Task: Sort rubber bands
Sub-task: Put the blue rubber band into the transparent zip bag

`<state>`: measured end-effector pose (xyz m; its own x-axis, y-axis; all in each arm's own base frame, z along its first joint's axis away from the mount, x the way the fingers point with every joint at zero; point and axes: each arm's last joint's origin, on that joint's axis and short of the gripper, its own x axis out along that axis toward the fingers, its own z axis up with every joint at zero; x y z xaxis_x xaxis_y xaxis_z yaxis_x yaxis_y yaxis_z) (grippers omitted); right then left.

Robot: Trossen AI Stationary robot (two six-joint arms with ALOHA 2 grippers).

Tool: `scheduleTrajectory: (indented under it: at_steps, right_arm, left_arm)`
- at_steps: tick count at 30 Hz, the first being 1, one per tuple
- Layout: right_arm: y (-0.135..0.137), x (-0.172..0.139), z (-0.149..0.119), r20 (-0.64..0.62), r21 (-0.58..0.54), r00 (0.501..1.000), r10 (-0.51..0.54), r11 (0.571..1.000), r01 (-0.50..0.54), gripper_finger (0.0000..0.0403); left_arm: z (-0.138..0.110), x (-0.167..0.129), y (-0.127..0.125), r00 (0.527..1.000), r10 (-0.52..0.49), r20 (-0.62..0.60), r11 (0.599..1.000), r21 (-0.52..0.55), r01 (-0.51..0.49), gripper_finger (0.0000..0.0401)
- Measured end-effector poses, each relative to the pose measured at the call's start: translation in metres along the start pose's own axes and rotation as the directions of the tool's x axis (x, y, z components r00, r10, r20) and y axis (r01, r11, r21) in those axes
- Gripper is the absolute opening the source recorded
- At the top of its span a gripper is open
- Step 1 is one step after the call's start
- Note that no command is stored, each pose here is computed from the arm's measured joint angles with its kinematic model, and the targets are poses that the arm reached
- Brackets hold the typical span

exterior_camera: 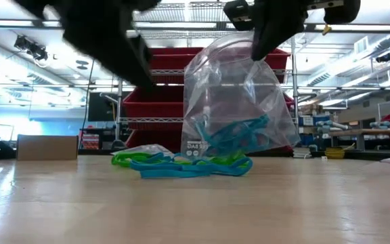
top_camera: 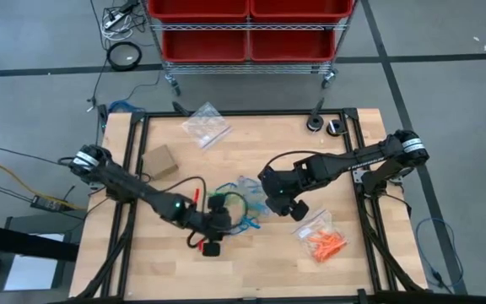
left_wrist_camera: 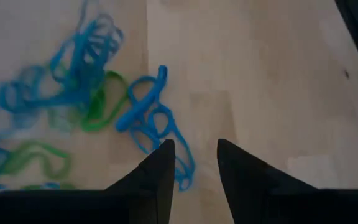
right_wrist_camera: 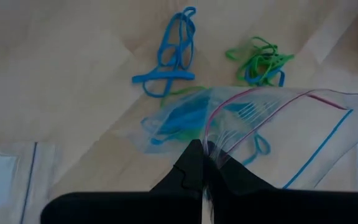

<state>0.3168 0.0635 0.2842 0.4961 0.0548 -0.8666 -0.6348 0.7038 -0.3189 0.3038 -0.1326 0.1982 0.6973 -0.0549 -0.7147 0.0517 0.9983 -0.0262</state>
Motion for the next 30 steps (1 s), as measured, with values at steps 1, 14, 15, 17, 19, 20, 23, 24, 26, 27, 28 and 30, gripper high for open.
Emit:
scheduleTrajectory:
  at_steps: [1,14,15,17,19,20,23,24,26,27,28,30]
  right_arm:
    - [0.0,0.0,0.0,0.008,0.004,1.0,0.008,1.0,-0.008,0.0]
    - [-0.003,0.0,0.001,0.048,0.024,0.999,0.022,0.999,-0.023,0.0]
    - [-0.004,0.0,0.0,0.05,0.026,0.999,0.02,0.999,-0.021,0.0]
    - [-0.006,0.0,0.0,0.063,0.03,0.998,0.02,0.999,-0.022,0.0]
    - [-0.007,0.0,0.001,0.074,0.032,0.997,0.02,0.999,-0.023,0.0]
    - [-0.007,0.0,0.001,0.075,0.032,0.997,0.021,0.999,-0.024,0.0]
    - [-0.007,0.0,0.001,0.077,0.032,0.997,0.024,0.999,-0.026,0.0]
    - [-0.007,0.0,0.001,0.078,0.034,0.997,0.024,0.999,-0.026,0.0]
    - [-0.006,0.0,0.001,0.075,0.036,0.997,0.027,0.999,-0.03,0.0]
    - [-0.006,0.0,0.0,0.073,0.035,0.997,0.029,0.999,-0.031,0.0]
    - [-0.006,0.0,0.0,0.07,0.035,0.997,0.031,0.999,-0.034,0.0]
    - [-0.006,0.0,0.0,0.074,0.035,0.997,0.035,0.999,-0.038,0.0]
  left_arm:
    - [-0.008,0.004,0.001,1.0,-0.007,0.018,1.0,-0.027,0.007,0.0129]
    - [-0.072,0.021,0.014,0.985,-0.102,0.138,0.947,-0.291,0.139,0.0129]
    - [-0.073,0.023,0.014,0.986,-0.1,0.136,0.944,-0.299,0.138,0.0129]
    - [-0.076,0.03,0.013,0.99,-0.092,0.111,0.946,-0.301,0.121,0.0129]
    - [-0.078,0.04,0.012,0.992,-0.085,0.089,0.948,-0.299,0.108,0.0129]
    - [-0.081,0.046,0.011,0.994,-0.078,0.071,0.95,-0.297,0.096,0.0129]
    - [-0.08,0.06,0.01,0.996,-0.062,0.067,0.95,-0.301,0.08,0.0129]
    - [-0.08,0.064,0.009,0.997,-0.057,0.06,0.952,-0.298,0.073,0.0128]
    - [-0.078,0.067,0.009,0.995,-0.057,0.08,0.957,-0.281,0.078,0.012]
    - [-0.076,0.068,0.008,0.994,-0.052,0.096,0.959,-0.272,0.077,0.0113]
    - [-0.076,0.068,0.008,0.993,-0.051,0.102,0.962,-0.262,0.076,0.0105]
    - [-0.076,0.068,0.009,0.994,-0.048,0.099,0.963,-0.259,0.073,0.0088]
